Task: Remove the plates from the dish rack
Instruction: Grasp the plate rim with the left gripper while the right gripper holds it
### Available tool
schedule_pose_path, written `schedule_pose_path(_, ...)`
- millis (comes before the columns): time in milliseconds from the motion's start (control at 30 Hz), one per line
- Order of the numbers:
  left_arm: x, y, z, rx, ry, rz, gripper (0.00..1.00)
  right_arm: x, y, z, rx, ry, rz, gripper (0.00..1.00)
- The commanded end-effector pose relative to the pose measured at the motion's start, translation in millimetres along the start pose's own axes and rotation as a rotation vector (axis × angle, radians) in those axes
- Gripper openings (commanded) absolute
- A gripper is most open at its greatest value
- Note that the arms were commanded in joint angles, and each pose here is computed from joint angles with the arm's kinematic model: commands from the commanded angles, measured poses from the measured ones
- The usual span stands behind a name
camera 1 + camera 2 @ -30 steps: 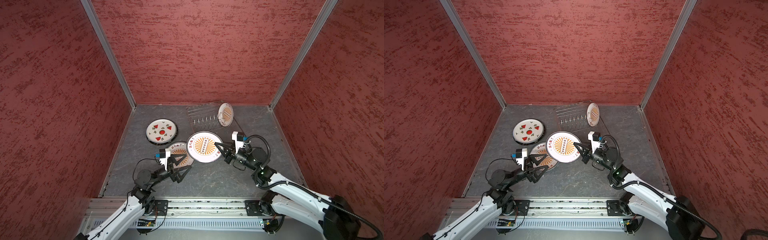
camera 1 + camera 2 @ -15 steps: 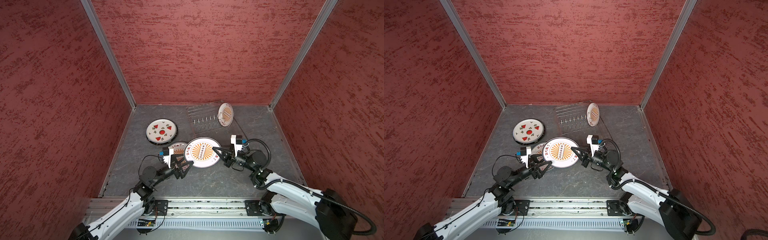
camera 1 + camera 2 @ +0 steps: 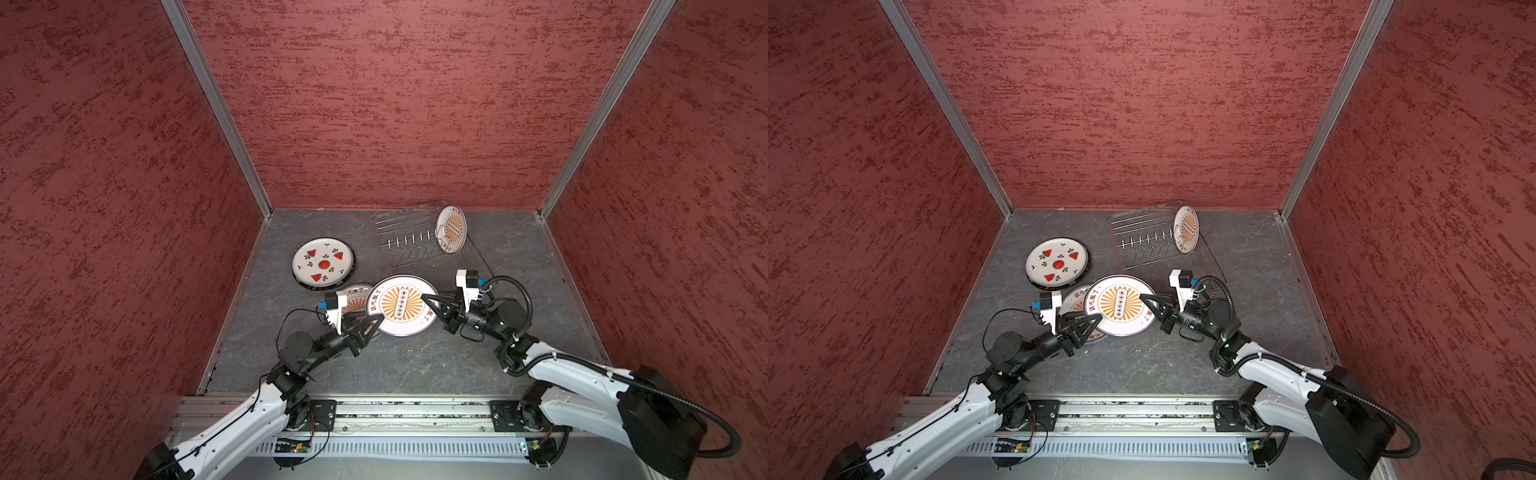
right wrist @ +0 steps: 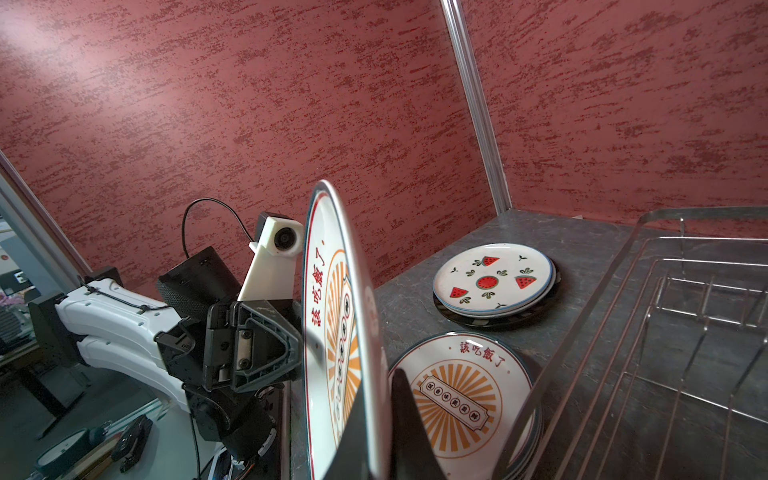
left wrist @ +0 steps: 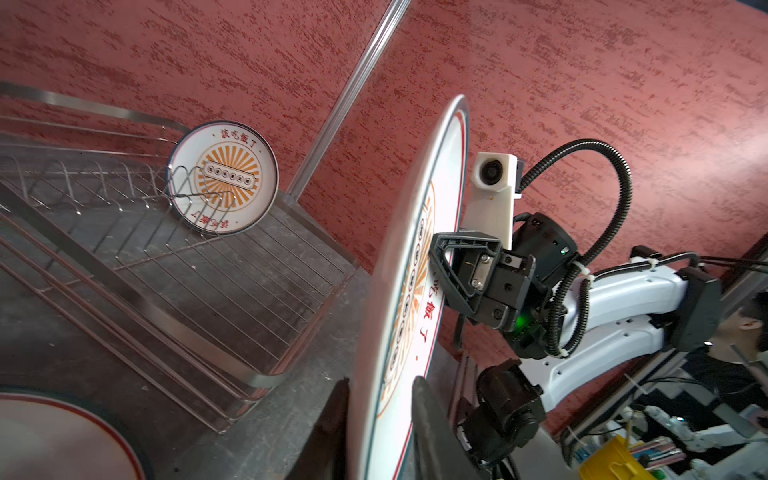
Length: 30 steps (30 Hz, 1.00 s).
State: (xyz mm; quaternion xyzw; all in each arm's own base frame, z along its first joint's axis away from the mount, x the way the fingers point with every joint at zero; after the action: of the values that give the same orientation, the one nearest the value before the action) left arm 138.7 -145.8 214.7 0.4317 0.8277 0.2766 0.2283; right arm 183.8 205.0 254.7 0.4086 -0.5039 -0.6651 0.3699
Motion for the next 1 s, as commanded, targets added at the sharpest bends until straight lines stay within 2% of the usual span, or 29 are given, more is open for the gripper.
schedule_pose_path(0,-3.0,6.6,-6.7,-0.01,-0.006,-0.014,0.19,-0.6,16.7,-0.9,0.058,-0.021,-0.088,0.07)
schedule_pose_path(433,-8.6,5.5,-0.4,0.018,0.057,0.017,0.0,-9.1,8.9,-10.7,0.059,-0.066,-0.057,0.08)
schedule_pose_path(600,-8.7,6.0,-0.8,0.027,0.054,0.013,0.0,-13.2,7.6,-12.2,0.059,-0.06,-0.045,0.1)
schedule_pose_path(767,-7.3,7.9,-2.4,0.034,0.051,-0.003,0.0,-17.1,6.7,-13.2,0.056,-0.048,-0.03,0.17)
schedule_pose_path(867,-6.0,9.2,-3.8,0.036,0.049,-0.014,0.0,-18.5,6.6,-13.4,0.053,-0.046,-0.027,0.31)
schedule_pose_path(900,-5.7,9.1,-3.6,0.037,0.05,-0.015,0.0,-19.1,6.0,-13.6,0.051,-0.044,-0.023,0.42)
schedule_pose_path(967,-4.8,9.7,-3.1,0.04,0.056,-0.024,0.0,-21.5,5.2,-15.1,0.038,-0.049,-0.012,0.78)
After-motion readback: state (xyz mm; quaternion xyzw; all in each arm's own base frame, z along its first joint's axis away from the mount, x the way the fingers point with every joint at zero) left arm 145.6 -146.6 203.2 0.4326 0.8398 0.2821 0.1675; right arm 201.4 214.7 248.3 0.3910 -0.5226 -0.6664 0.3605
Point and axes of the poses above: each gripper's point midway between its finger pads, its own x axis back along the fingers, its own z axis along the line the jaws close on, y = z × x, the point moved 8 cm from there along x, back along the fingers, and after that the axes turned 13 degrees about x, right-handed, at the moved point
